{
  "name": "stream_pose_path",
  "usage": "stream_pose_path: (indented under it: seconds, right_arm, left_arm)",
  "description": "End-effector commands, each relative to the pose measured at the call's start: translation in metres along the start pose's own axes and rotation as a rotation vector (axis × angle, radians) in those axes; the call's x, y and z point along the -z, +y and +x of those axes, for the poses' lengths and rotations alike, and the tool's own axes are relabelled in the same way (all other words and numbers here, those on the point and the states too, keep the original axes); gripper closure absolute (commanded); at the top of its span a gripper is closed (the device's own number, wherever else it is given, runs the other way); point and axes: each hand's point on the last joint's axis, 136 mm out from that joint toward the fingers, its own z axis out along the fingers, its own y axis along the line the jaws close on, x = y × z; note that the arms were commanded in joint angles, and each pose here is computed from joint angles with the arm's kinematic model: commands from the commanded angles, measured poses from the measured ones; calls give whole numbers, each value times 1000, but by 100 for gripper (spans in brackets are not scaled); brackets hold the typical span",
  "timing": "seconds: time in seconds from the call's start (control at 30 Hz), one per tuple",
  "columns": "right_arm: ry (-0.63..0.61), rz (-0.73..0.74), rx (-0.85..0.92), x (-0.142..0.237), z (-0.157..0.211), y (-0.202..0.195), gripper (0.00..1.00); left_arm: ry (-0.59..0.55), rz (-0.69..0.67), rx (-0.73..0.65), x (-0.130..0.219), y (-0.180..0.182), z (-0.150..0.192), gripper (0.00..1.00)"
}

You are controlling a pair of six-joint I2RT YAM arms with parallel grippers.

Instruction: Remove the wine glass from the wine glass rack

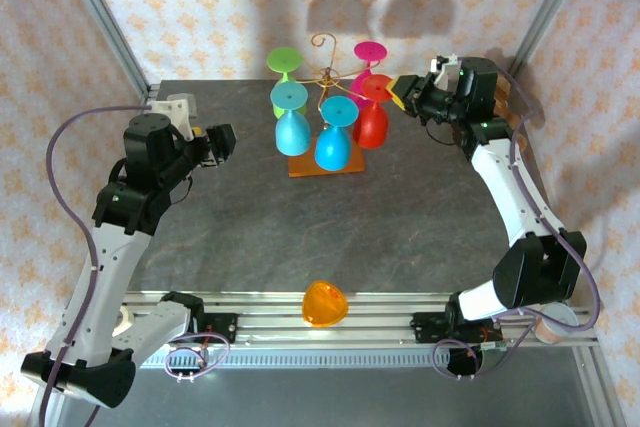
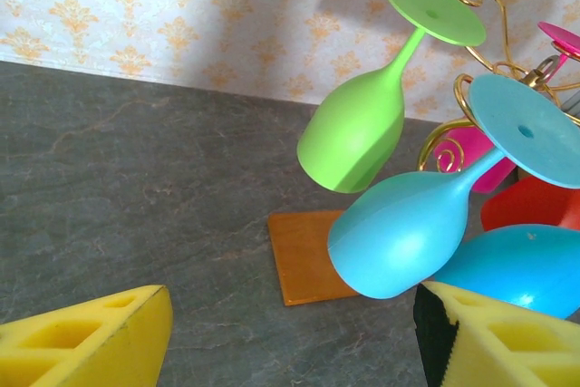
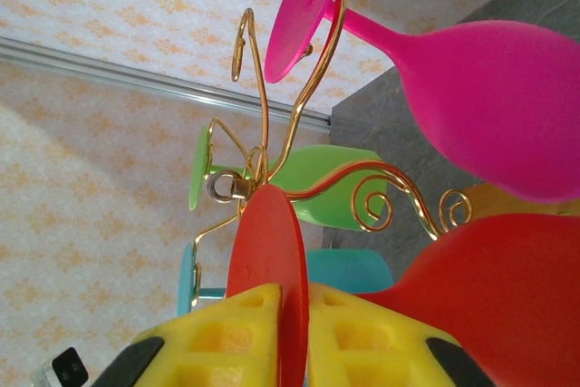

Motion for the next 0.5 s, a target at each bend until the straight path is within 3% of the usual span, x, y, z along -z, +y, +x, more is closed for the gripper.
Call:
stream_pose_path:
  seconds: [0.0, 0.1, 0.47]
  right_arm:
    - [8, -49, 19, 1, -2, 20, 91]
    - [24, -56, 8, 1, 0, 22, 100]
    - [39, -68, -17, 10, 2, 41, 100]
  left_arm:
    - [-26, -30, -30, 5, 5, -3, 27]
    - [-31, -35, -36, 7, 6, -4, 27]
    - [-24, 4, -72, 10, -2, -5, 27]
